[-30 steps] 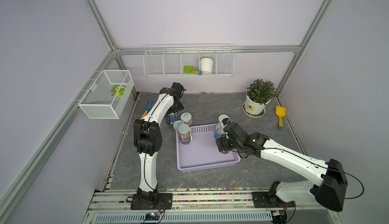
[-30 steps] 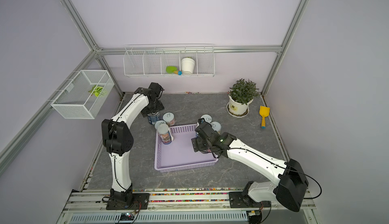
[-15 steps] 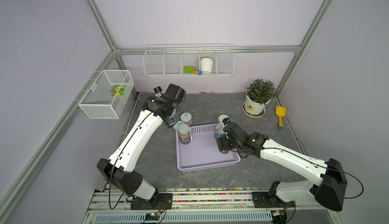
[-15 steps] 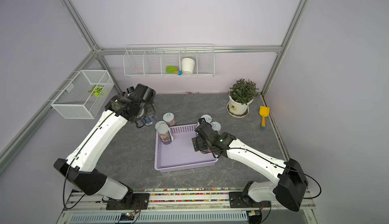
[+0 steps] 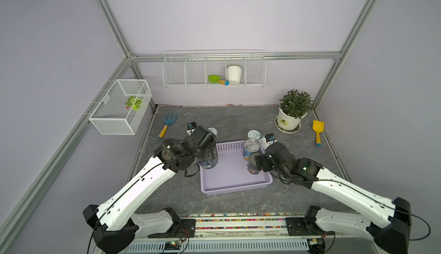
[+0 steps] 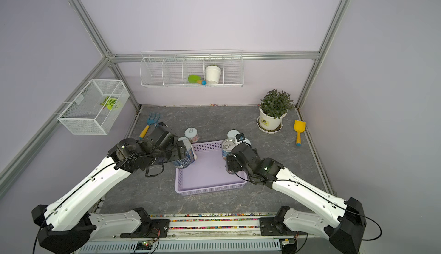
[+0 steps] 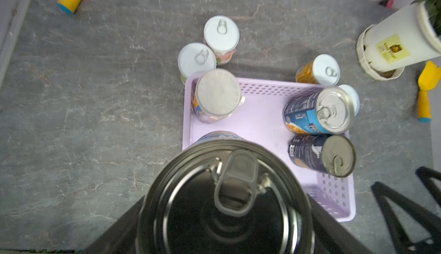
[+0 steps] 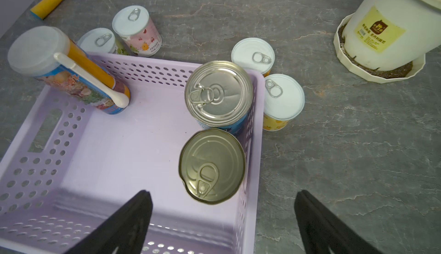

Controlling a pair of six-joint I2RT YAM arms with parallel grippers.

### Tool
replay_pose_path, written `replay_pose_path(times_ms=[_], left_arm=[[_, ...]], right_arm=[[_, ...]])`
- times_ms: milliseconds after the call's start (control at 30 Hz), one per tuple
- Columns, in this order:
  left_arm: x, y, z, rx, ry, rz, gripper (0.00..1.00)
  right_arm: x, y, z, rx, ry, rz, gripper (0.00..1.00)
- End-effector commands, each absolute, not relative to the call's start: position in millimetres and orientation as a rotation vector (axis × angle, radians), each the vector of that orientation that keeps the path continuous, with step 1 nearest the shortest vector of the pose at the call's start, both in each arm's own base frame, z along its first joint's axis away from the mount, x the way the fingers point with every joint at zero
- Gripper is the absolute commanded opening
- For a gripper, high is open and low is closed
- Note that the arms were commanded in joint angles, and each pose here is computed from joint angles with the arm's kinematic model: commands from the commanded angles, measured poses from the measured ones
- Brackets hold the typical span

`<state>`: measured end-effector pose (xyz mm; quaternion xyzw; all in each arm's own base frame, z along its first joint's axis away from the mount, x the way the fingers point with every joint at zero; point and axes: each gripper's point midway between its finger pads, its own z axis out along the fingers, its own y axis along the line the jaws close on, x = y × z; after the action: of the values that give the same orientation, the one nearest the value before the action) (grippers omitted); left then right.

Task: Put the canned food in the basket
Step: Place the canned food in the basket, then adjust the canned food in the basket.

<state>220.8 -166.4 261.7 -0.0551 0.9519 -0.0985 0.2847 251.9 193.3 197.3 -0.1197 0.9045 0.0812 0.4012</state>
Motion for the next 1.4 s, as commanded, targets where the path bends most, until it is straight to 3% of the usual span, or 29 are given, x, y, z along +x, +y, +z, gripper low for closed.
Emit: replay_pose_path(times_ms=[0, 400, 833, 1367], left_arm=[[233.5, -184.4, 283.5, -0.177, 2.429, -0.441, 0.80], [256.2, -219.7, 230.4, -0.110, 2.480, -0.430, 0.81], [277.2, -194.2, 164.7, -0.193, 2.569, -0.070, 0.82], [286.0, -162.9, 130.0, -0.257, 2.585, 0.018, 0.85]], right_arm=[[253.6, 181.1, 204.1, -0.227, 2.238, 0.186, 0.98], [257.8, 150.8, 210.0, -0.072, 2.187, 0.140, 0.97], [262.7, 134.7, 206.5, 0.037, 2.197, 0.116, 0.98], [284.1, 110.0, 192.0, 0.177, 2.222, 0.069, 0.98]])
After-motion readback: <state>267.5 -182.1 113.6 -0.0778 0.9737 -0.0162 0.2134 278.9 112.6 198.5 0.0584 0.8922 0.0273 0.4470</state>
